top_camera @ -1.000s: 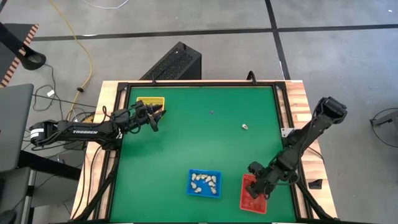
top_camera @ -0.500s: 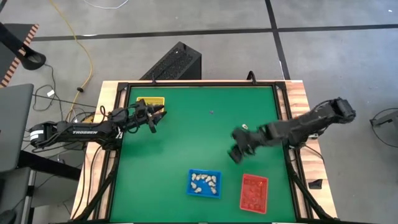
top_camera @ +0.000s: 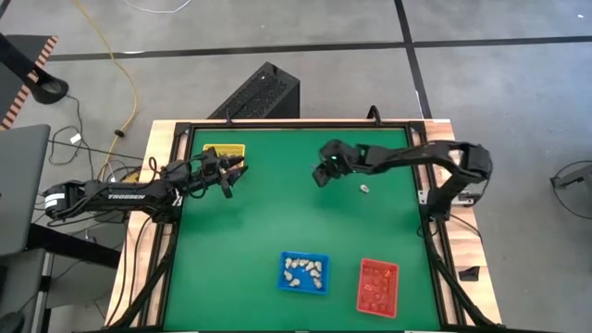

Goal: Sort Halloween decoration
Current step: Put the purple witch hat toy into the yellow basket

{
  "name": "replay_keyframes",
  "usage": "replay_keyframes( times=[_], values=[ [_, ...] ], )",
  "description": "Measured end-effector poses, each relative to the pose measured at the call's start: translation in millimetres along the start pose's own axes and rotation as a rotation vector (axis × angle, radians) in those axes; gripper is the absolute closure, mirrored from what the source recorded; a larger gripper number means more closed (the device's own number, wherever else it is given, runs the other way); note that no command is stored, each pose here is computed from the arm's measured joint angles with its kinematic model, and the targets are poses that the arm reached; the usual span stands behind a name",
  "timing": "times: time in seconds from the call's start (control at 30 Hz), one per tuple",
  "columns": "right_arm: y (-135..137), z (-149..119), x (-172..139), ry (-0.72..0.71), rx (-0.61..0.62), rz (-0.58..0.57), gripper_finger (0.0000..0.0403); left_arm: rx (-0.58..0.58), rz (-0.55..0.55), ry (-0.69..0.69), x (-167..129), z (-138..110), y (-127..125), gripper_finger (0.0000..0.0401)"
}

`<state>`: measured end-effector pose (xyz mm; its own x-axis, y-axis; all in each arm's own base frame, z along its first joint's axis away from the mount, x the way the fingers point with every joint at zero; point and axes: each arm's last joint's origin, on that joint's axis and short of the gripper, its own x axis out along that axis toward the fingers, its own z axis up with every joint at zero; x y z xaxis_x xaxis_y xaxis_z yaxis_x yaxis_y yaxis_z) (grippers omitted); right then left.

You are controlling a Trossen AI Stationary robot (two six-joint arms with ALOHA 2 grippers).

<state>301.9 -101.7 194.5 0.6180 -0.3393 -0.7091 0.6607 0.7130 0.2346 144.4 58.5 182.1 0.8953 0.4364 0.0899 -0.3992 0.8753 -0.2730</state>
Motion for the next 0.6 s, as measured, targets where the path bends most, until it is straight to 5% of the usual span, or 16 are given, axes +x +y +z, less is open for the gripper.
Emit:
replay_keyframes(
  times=[0.13,0.4,0.6],
  values=[
    [8.3,12.8,22.9,0.089,-0.105,-0.035,0.0196,0.014,0.0,0.0,0.0,0.0,0.0,0.0222],
    [0.7,38.3,56.2,0.194,-0.096,-0.123,0.0198,0.014,0.0,0.0,0.0,0.0,0.0,0.0222],
    [-5.7,33.7,77.8,0.284,-0.092,-0.109,0.0231,0.014,-0.002,-0.004,-0.4,0.5,-0.1,0.0222]
  ],
)
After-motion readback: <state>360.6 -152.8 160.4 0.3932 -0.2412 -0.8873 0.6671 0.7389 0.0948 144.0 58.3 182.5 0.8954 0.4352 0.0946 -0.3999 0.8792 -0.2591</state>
